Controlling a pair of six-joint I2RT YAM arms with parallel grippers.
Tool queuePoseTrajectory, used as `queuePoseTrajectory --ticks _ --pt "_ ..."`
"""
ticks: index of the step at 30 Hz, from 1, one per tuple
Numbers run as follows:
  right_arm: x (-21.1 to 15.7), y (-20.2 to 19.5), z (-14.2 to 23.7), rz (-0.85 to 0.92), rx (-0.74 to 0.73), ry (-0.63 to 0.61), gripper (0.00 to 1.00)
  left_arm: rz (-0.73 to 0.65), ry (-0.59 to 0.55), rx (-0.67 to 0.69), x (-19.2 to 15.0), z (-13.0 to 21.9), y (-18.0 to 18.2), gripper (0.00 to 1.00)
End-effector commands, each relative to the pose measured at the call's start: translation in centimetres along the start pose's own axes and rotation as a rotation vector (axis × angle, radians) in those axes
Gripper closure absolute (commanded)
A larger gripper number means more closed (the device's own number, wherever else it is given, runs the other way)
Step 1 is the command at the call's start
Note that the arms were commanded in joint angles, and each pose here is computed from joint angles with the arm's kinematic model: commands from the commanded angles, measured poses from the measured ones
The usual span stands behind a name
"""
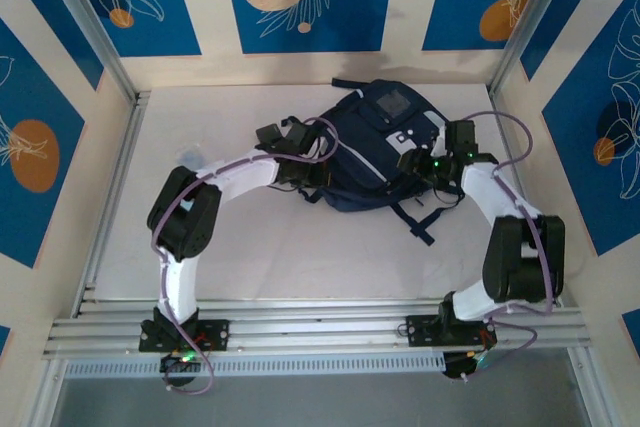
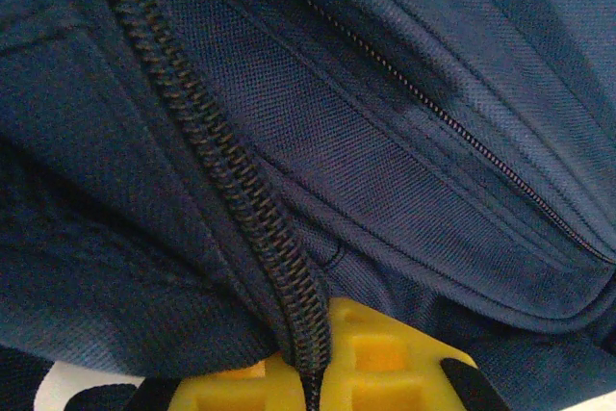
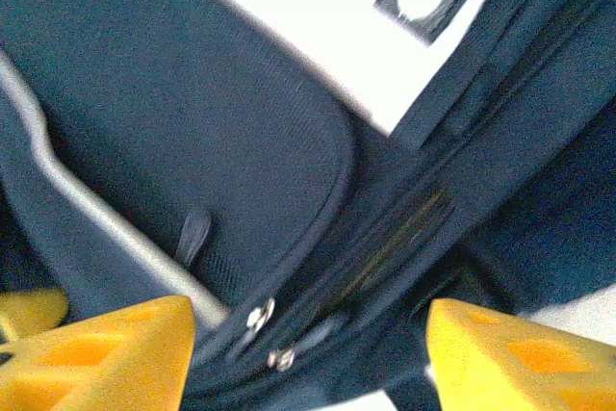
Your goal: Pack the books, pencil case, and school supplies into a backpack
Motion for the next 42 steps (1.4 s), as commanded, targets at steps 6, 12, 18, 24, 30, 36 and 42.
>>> queuePoseTrajectory --ticks 6,12,18,24,30,36,42 --pt "2.1 -2.7 -5.7 -0.234 -0.03 0.06 0.35 -0.078 -0.082 0.03 6.0 -1.2 0.6 1.0" --pt "-1.1 -0.8 -7.6 -0.317 0.065 0.15 0.4 -0.052 -0.097 0.058 8.5 -0.7 0.9 0.42" --pt "-4.5 1.4 -5.7 -0.283 0.1 0.151 0.37 -0.066 -0.128 0.092 8.6 4.5 0.1 0.21" --pt "-4.1 3.5 -2.6 -0.054 0.071 0.063 0.33 0.003 -0.147 -0.057 5.7 6.9 -2.0 0.25" --pt "-4.2 5.4 -4.0 0.085 0.121 0.089 0.31 0.113 -0.156 -0.198 4.2 3.9 -2.9 0.29" --pt "-3.4 5.7 -6.6 0.148 0.145 0.076 0.27 0.153 -0.121 -0.271 3.8 0.0 -2.9 0.32" --pt "-4.7 8.2 -7.4 0.204 0.265 0.125 0.26 0.19 -0.047 -0.199 1.2 -2.6 -0.5 0.32"
Point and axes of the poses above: each hand's point on the last joint's axis, 136 mm out from that joint toward the fingers, its own z axis back along the fingers, its own y axis along the line the jaws close on, x = y × z, the point moved 3 cm from there along z, back along the fingers, and after that the axes turned 1 degree about -z, right-handed, at the moved point
